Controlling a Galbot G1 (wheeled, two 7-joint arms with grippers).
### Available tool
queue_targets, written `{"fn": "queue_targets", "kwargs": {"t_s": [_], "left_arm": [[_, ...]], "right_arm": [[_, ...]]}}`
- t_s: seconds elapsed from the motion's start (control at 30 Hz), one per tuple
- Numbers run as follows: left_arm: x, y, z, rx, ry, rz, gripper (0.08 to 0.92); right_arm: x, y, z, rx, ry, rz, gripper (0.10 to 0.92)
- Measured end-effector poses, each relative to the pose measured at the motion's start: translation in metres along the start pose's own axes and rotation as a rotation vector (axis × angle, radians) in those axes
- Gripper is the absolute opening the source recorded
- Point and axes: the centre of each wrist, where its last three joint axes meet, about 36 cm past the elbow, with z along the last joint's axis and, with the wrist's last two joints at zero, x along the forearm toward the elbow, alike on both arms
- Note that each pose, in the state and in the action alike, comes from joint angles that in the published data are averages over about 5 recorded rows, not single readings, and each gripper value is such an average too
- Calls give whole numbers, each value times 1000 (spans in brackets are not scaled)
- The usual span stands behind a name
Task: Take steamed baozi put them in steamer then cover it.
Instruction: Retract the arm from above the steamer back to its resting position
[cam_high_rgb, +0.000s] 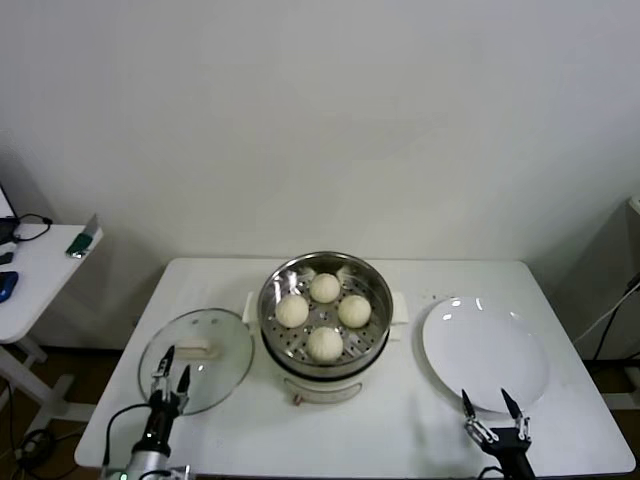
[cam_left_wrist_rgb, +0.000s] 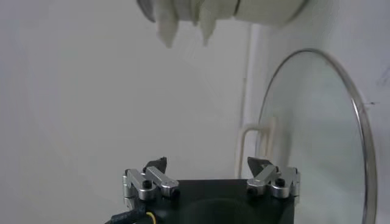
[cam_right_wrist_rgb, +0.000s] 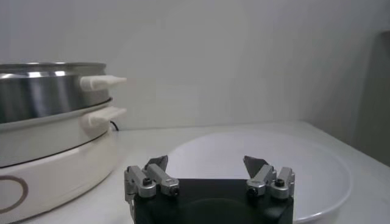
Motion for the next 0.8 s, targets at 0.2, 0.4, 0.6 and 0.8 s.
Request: {"fn": "queue_targets", "kwargs": {"t_s": [0.2, 0.4, 0.6, 0.8], "left_arm": [[-22, -5, 5, -38, 1, 3, 823], [-45, -7, 11, -75, 2, 6, 823], [-62, -8, 16, -97, 9, 15, 822], [-69, -9, 18, -113, 10, 26, 723]], "right_arm": [[6, 2, 3, -3, -1, 10, 823], [11, 5, 4, -2, -4, 16, 823], [16, 7, 3, 2, -9, 18, 823], [17, 8, 3, 3, -13, 23, 823]]}}
